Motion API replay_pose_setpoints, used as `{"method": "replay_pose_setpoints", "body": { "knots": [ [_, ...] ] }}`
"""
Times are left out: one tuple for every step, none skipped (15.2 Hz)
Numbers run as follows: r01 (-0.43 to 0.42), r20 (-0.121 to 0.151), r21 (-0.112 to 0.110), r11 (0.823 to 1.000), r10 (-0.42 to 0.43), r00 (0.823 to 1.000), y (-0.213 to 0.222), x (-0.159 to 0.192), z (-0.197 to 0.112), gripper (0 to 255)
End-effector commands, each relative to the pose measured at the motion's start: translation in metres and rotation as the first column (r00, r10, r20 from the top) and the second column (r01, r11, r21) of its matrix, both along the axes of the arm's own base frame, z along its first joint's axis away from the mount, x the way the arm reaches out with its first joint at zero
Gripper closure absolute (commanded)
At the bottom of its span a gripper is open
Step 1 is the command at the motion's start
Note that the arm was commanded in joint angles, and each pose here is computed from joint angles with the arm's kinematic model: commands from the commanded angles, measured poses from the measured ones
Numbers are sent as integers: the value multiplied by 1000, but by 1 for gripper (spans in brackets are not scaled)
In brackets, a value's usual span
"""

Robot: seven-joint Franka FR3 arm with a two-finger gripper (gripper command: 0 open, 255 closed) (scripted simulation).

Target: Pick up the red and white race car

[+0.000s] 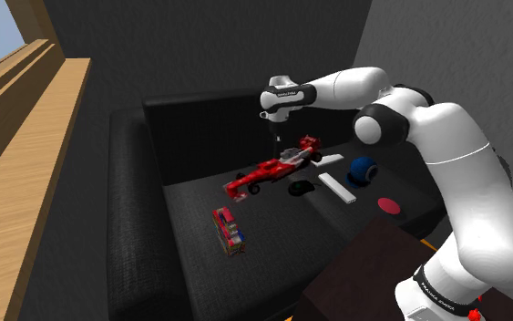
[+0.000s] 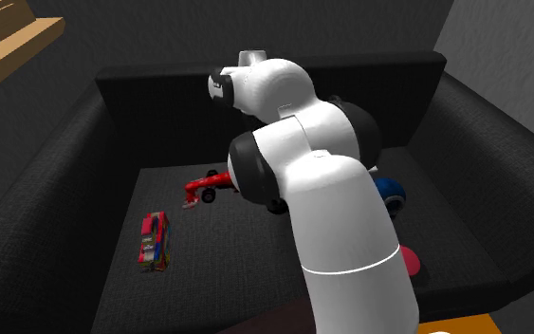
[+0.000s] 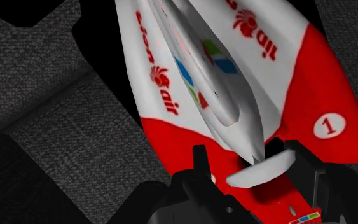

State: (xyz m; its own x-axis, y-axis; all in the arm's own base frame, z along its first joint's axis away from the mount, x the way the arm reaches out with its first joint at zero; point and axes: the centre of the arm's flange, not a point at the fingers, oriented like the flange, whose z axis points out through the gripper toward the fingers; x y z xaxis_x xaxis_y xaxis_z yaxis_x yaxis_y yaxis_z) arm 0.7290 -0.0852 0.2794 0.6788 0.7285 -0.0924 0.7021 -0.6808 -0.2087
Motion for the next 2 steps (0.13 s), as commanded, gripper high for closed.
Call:
{"method": "replay_pose_setpoints", "body": {
  "knots": [
    [0,3,0,1000,0,1000,0,0,8,255],
    [0,3,0,1000,0,1000,0,0,8,255]
  ]
}}
